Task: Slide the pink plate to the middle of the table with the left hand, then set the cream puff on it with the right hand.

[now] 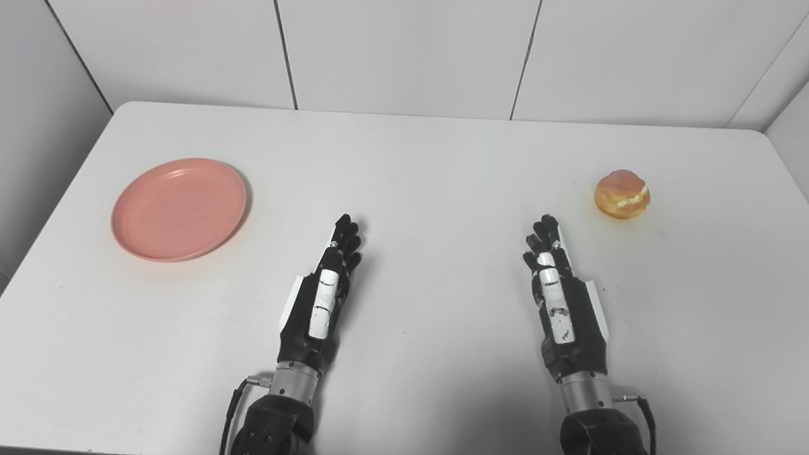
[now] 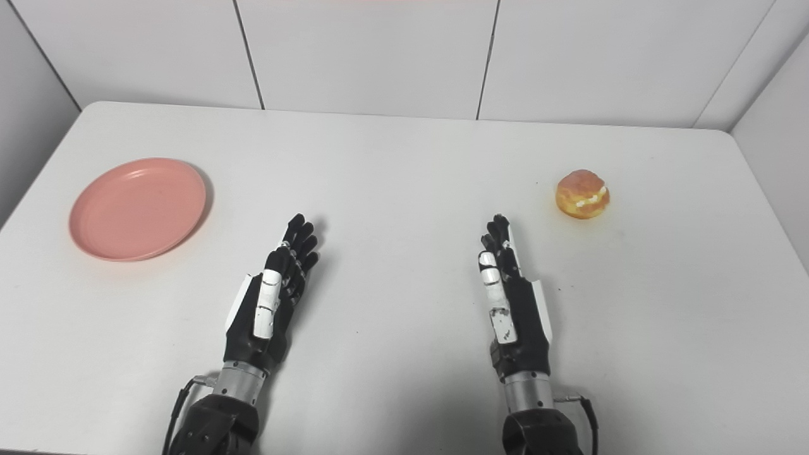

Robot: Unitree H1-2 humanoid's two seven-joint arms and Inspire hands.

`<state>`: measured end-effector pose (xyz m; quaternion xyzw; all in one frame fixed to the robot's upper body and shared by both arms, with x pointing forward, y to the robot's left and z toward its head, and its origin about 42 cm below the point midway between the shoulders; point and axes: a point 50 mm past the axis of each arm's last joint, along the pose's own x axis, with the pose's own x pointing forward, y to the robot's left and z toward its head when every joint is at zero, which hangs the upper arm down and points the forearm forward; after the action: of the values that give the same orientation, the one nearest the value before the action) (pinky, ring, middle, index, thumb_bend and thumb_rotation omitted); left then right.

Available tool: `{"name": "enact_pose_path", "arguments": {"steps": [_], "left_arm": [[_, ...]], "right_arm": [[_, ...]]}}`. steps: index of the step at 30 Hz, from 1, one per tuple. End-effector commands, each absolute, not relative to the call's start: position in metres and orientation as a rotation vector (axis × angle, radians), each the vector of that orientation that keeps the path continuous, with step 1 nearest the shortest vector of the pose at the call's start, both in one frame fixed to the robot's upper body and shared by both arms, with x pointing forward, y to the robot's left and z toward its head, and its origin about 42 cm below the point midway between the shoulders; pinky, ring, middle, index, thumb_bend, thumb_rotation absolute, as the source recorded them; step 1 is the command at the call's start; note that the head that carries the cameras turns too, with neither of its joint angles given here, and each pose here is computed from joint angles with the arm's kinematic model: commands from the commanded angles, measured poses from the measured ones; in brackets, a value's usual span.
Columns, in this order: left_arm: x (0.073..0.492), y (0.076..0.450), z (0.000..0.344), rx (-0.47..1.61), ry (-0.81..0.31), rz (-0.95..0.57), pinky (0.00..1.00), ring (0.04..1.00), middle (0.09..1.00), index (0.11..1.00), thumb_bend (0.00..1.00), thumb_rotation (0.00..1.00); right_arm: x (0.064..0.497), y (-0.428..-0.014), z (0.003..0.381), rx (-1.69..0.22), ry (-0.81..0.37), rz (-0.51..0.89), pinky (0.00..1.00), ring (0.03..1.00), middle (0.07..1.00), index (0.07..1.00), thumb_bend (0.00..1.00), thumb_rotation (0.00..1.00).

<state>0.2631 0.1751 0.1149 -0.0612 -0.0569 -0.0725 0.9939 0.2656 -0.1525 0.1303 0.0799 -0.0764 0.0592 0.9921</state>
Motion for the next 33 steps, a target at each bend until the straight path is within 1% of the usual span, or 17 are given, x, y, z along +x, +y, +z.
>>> {"name": "enact_pose_path", "arguments": {"steps": [1,4,8,10,14,16,20,22,25,28,33], "left_arm": [[0.267,0.179,0.109,-0.131,-0.103,-0.112,1.0,1.0,1.0,1.0,0.67,1.0],[0.27,0.183,0.106,-0.135,-0.116,-0.109,1.0,1.0,1.0,1.0,0.68,1.0],[0.272,0.182,0.104,-0.142,-0.123,-0.121,1.0,1.0,1.0,1.0,0.69,1.0],[0.271,0.182,0.104,-0.144,-0.118,-0.128,1.0,1.0,1.0,1.0,0.71,1.0],[0.271,0.185,0.105,-0.138,-0.117,-0.13,1.0,1.0,1.0,1.0,0.71,1.0],[0.271,0.185,0.108,-0.132,-0.115,-0.128,1.0,1.0,1.0,1.0,0.71,1.0],[0.271,0.185,0.108,-0.133,-0.126,-0.132,1.0,1.0,1.0,1.0,0.71,1.0],[0.271,0.186,0.107,-0.135,-0.125,-0.143,1.0,1.0,1.0,1.0,0.72,1.0],[0.269,0.184,0.104,-0.141,-0.128,-0.154,1.0,1.0,1.0,1.0,0.71,1.0],[0.266,0.18,0.104,-0.131,-0.111,-0.18,1.0,1.0,1.0,1.0,0.74,1.0],[0.261,0.156,0.11,-0.117,-0.077,-0.204,1.0,1.0,1.0,1.0,0.72,1.0]], "right_arm": [[0.272,-0.151,0.142,0.176,-0.203,0.142,1.0,1.0,1.0,1.0,0.66,0.86],[0.273,-0.151,0.141,0.178,-0.202,0.147,1.0,1.0,1.0,1.0,0.64,0.85],[0.275,-0.152,0.141,0.186,-0.197,0.144,1.0,1.0,1.0,1.0,0.66,0.82],[0.276,-0.152,0.14,0.185,-0.197,0.143,1.0,1.0,1.0,1.0,0.65,0.81],[0.276,-0.151,0.139,0.173,-0.198,0.145,1.0,1.0,1.0,1.0,0.64,0.83],[0.276,-0.15,0.14,0.173,-0.194,0.139,1.0,1.0,1.0,1.0,0.65,0.83],[0.277,-0.149,0.14,0.181,-0.196,0.13,1.0,1.0,1.0,1.0,0.62,0.82],[0.278,-0.149,0.14,0.176,-0.198,0.128,1.0,1.0,1.0,1.0,0.61,0.83],[0.278,-0.15,0.138,0.164,-0.198,0.128,1.0,1.0,1.0,1.0,0.6,0.85],[0.278,-0.153,0.137,0.164,-0.192,0.131,1.0,1.0,1.0,1.0,0.61,0.85],[0.275,-0.174,0.133,0.155,-0.196,0.149,1.0,1.0,1.0,1.0,0.61,0.85]]}}
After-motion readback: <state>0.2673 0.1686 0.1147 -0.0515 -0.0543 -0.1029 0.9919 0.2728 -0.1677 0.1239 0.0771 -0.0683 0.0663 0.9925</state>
